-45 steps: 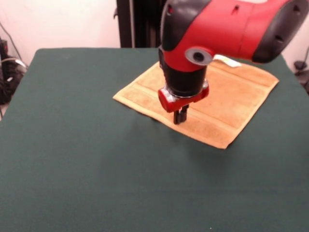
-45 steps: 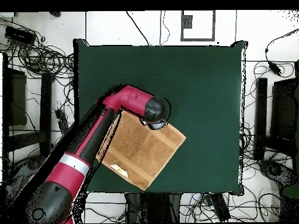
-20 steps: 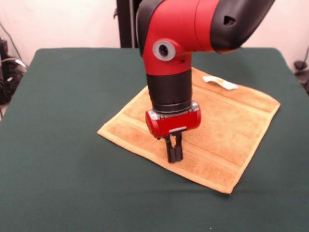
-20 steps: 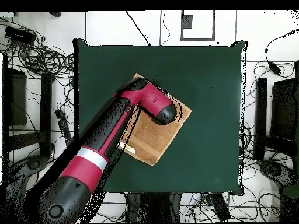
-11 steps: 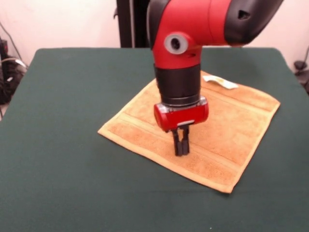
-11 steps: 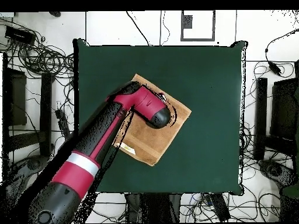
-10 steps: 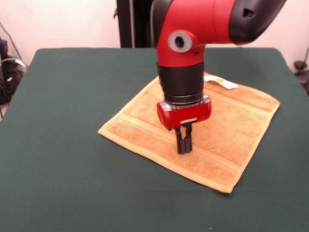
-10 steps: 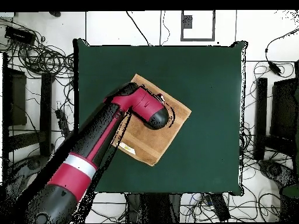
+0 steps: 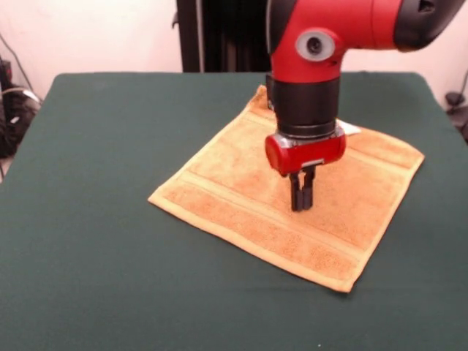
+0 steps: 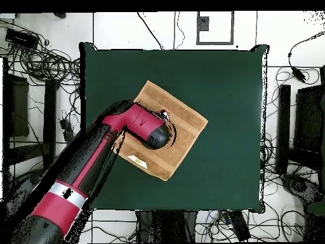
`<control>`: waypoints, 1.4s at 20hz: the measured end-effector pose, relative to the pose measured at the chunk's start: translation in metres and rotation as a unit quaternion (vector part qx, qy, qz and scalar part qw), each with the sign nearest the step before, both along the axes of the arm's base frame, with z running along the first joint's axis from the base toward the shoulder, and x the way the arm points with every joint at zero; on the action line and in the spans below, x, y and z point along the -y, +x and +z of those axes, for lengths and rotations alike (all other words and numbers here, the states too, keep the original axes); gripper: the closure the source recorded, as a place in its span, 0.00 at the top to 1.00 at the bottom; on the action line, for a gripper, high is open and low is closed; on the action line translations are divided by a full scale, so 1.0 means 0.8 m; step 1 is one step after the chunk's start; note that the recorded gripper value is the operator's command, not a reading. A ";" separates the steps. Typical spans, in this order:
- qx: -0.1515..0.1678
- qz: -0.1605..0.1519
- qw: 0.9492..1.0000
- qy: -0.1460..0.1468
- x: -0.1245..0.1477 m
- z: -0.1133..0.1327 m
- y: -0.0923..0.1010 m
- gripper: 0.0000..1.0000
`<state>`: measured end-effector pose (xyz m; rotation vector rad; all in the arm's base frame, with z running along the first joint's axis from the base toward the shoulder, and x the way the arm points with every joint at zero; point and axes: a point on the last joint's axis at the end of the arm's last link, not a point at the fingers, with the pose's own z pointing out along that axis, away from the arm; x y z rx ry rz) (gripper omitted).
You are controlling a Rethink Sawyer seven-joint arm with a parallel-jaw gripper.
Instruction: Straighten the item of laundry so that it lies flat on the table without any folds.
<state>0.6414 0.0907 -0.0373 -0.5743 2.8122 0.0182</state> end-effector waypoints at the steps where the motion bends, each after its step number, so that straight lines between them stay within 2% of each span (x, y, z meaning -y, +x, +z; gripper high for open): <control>1: -0.002 0.004 1.000 -0.005 -0.001 0.002 -0.003 0.00; 9: -0.021 0.020 0.999 -0.044 0.021 0.014 -0.014 0.00; 10: -0.029 0.026 0.997 -0.061 0.031 0.017 -0.018 0.00; 16: -0.051 0.032 0.994 -0.094 0.057 0.027 -0.034 0.00; 20: -0.064 0.035 0.991 -0.110 0.065 0.036 -0.048 0.00; 28: -0.084 0.041 0.988 -0.121 0.058 0.045 -0.073 0.00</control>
